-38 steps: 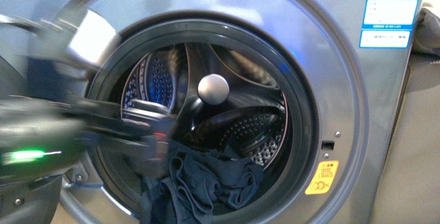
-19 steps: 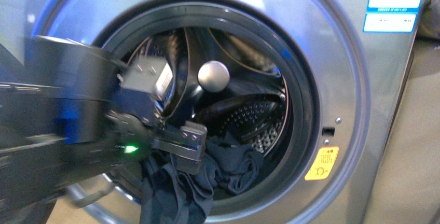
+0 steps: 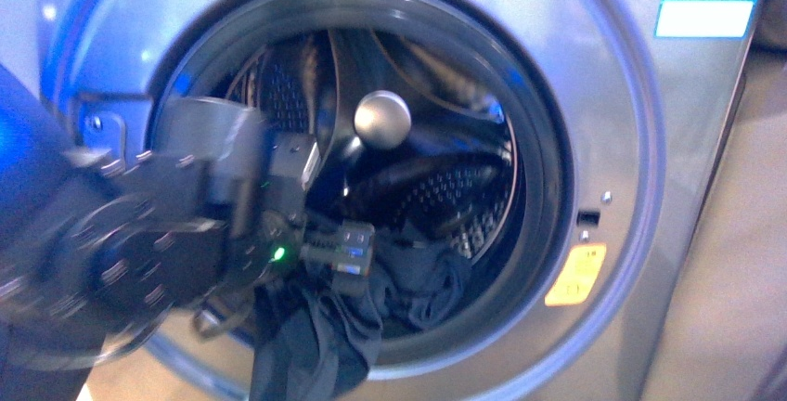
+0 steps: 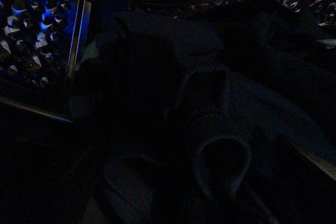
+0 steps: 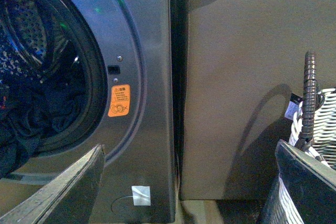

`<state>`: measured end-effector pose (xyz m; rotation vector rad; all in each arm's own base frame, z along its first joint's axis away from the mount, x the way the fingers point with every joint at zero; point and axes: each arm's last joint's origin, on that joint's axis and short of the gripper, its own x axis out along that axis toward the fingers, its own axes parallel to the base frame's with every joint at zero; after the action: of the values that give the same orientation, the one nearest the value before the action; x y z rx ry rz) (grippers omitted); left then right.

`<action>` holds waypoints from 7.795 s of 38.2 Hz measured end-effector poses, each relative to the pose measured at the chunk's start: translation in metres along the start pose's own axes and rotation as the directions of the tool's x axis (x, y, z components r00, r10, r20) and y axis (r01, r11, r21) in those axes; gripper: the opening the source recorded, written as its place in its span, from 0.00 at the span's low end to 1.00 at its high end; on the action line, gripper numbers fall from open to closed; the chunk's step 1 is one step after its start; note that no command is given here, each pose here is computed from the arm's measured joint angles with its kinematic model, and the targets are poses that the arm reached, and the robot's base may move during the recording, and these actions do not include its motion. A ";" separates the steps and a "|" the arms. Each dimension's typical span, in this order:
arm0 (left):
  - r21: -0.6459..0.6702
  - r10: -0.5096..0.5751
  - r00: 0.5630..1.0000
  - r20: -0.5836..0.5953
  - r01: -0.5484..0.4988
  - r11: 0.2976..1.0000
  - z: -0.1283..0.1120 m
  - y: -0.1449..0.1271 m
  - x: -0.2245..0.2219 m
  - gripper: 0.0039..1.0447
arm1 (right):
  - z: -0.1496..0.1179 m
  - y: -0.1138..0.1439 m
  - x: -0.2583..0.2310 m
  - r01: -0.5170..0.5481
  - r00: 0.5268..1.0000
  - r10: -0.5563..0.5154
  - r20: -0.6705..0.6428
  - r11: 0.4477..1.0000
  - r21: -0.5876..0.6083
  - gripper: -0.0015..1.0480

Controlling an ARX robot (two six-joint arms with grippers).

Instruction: Collect clothes from washing machine

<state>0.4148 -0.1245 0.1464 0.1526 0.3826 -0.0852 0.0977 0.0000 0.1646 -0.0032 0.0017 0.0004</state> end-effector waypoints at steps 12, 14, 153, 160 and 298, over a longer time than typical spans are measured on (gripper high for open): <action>-0.109 -0.053 0.979 -0.195 0.033 0.994 -0.009 -0.012 0.015 0.94 | 0.000 0.000 0.000 0.000 1.000 0.000 0.000 1.000 0.000 0.92; -0.141 -0.073 0.976 -0.207 0.044 0.989 -0.009 -0.014 0.014 0.94 | 0.000 0.000 0.000 0.000 1.000 0.000 0.000 1.000 0.000 0.92; 0.463 -0.666 0.514 0.541 0.479 0.746 0.295 -0.016 -0.301 0.06 | 0.000 0.000 0.000 0.000 1.000 0.000 0.000 1.000 0.000 0.92; 0.446 -0.659 0.486 0.574 0.490 0.749 0.306 -0.013 -0.318 0.06 | 0.000 0.000 0.000 0.000 1.000 0.000 0.000 1.000 0.000 0.92; 0.440 -0.655 0.489 0.576 0.490 0.752 0.306 -0.013 -0.318 0.06 | 0.140 0.144 0.208 -0.472 0.854 0.438 0.281 0.879 0.064 0.22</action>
<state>0.2312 -0.1704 0.5449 0.1914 -0.3895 -0.8583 0.3060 0.1445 0.3037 0.1303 -0.2609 0.4811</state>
